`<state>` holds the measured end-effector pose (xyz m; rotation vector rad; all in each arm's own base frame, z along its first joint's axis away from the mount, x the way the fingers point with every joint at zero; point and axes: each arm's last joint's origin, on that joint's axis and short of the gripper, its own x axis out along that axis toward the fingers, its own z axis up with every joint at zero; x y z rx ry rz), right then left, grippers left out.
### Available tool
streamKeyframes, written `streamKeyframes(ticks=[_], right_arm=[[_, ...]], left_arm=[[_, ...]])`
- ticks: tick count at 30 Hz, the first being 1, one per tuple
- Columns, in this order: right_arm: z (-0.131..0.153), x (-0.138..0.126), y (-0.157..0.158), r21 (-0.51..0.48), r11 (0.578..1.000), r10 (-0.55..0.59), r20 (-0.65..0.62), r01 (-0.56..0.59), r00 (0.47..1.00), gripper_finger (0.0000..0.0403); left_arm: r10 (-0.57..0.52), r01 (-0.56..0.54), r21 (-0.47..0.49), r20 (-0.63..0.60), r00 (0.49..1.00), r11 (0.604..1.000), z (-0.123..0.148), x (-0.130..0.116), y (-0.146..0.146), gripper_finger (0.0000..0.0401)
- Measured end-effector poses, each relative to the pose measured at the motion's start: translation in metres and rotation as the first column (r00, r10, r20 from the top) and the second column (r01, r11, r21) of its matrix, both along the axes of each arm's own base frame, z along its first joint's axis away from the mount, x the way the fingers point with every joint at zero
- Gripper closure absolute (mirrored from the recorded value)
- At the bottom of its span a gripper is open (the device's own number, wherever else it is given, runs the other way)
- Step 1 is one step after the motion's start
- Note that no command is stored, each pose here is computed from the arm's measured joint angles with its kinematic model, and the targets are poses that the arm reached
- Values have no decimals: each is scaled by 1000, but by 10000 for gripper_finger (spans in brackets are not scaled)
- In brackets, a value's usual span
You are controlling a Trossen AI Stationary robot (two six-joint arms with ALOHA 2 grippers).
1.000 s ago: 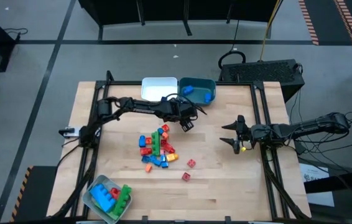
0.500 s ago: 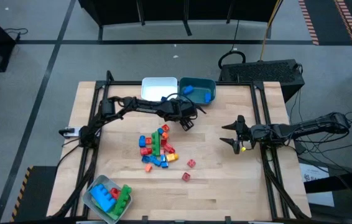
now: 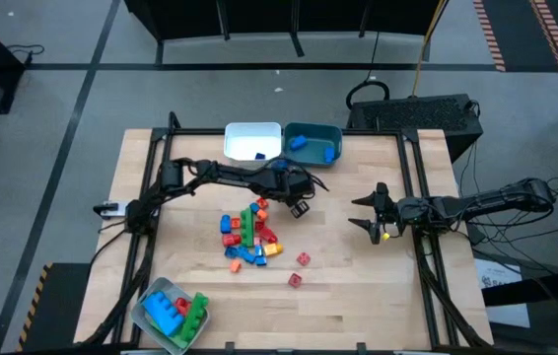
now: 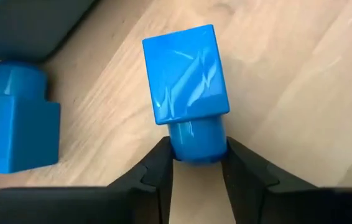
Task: Sort blocks by size
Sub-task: Put the blue 1 stud game piece into the blue bin
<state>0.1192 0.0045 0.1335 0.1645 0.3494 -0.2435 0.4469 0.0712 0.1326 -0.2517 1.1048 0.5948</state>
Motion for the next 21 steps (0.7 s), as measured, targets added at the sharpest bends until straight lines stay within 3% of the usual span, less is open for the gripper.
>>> streamKeyframes(ticks=[7, 13, 18, 21], right_arm=[[0, 0, 0, 0, 1000, 0, 0, 0, 1000, 124], [0, 0, 0, 0, 1000, 0, 0, 0, 1000, 124], [0, 0, 0, -2, 1000, 1, -1, -1, 1000, 124], [0, 0, 0, -3, 1000, 1, -1, -1, 1000, 124]], left_arm=[[12, -12, 10, 3, 1000, 1000, 0, 1, -11, 290], [-44, 44, -10, 14, 999, 999, 5, 7, -33, 290], [-88, 89, -4, 82, 993, 996, 27, 19, -48, 290], [-106, 102, 46, 88, 990, 994, 49, 25, -46, 290]])
